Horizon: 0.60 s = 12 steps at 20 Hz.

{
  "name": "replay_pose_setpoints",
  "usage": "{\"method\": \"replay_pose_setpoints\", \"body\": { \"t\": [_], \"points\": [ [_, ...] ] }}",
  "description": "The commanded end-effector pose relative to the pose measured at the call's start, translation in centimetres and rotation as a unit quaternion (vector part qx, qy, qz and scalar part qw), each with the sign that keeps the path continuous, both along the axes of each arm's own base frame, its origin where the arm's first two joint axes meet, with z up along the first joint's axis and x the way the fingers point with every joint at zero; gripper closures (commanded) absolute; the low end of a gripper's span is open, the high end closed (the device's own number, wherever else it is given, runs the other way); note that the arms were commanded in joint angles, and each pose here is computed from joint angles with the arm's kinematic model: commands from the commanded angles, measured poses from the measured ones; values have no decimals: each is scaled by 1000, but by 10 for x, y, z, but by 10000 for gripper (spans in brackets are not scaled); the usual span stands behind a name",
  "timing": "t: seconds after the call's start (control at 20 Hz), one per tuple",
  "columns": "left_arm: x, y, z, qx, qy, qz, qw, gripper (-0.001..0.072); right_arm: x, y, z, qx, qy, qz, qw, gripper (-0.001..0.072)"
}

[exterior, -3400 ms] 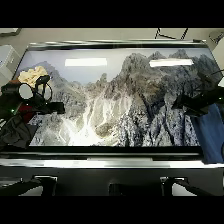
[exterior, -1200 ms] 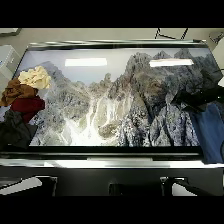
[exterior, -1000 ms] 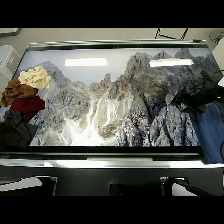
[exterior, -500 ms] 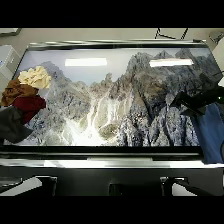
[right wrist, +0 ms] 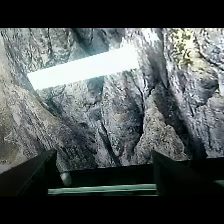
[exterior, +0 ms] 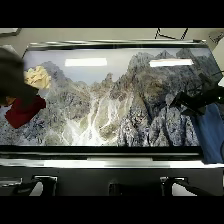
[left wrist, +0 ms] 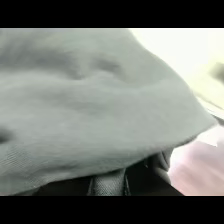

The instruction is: Fold the clothes and pants, and hang the long-sleeved shirts on hangers.

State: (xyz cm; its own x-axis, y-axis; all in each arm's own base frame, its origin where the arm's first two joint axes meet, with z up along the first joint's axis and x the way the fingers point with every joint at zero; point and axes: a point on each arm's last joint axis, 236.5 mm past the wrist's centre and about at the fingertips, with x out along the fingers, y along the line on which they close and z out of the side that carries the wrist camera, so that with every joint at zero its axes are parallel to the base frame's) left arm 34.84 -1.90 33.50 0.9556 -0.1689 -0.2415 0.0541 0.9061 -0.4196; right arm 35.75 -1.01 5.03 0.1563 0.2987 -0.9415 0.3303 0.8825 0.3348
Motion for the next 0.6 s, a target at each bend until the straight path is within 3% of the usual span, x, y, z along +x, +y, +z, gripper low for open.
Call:
{"method": "replay_pose_setpoints", "body": {
  "t": [0.0,0.15,0.45,0.5,0.55],
  "points": [
    [-31,-166,-19,-48,-7,-224,973,684,-8,5,3,4,3,25,1000,40],
    [-43,-274,-134,-69,130,-310,939,684,-16,5,8,-1,6,45,999,40],
    [-103,-384,-359,-59,424,-318,846,672,-8,1,8,-9,-12,44,999,40],
    [-101,-388,-368,-73,444,-310,837,427,-7,1,8,-10,-14,43,999,40],
    [-92,-386,-366,-76,448,-312,834,66,-7,2,8,-9,-15,48,999,27]
  ]
}}
